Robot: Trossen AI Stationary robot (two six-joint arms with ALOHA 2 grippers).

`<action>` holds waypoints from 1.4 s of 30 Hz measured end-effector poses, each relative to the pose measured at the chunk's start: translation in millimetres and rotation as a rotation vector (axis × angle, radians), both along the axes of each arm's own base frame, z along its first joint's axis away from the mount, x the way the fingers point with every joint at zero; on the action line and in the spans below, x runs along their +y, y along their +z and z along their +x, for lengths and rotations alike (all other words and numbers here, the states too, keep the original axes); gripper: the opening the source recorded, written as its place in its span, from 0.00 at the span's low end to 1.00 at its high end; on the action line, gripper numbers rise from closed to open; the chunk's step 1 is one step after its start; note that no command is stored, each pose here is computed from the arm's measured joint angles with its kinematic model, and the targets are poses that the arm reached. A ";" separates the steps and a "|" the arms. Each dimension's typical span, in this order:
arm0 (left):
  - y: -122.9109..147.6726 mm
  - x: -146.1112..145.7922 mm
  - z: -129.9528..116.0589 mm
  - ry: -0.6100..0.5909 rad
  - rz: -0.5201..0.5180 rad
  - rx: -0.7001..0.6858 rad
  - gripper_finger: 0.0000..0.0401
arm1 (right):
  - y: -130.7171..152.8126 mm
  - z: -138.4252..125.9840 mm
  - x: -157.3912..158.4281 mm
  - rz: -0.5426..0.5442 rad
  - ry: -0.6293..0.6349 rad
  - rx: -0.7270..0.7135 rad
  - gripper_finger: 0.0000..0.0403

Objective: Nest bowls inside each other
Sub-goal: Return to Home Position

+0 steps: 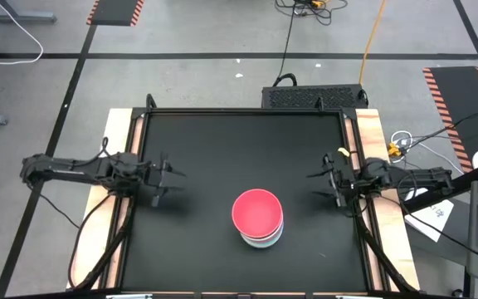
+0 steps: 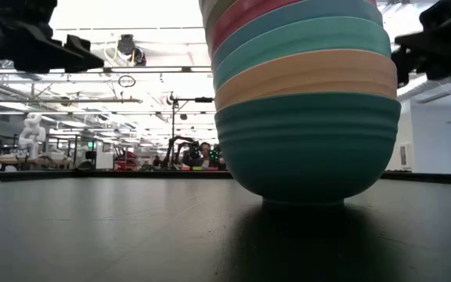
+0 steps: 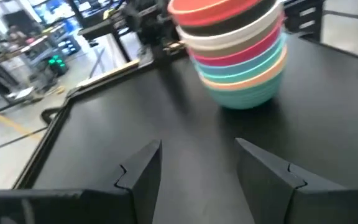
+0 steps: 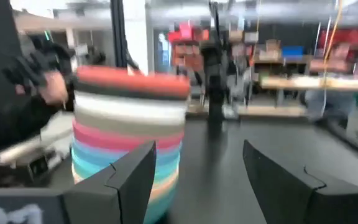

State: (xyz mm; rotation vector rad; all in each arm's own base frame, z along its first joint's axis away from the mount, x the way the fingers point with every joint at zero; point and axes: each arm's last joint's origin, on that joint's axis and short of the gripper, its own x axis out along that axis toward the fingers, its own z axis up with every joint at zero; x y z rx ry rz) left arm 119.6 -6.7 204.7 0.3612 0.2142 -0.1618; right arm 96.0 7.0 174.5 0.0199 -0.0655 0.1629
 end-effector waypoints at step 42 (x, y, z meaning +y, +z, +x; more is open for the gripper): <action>-46.6 37.2 -18.4 0.091 -0.063 -0.019 0.50 | -8.9 2.9 -10.8 -0.067 -0.195 0.086 0.58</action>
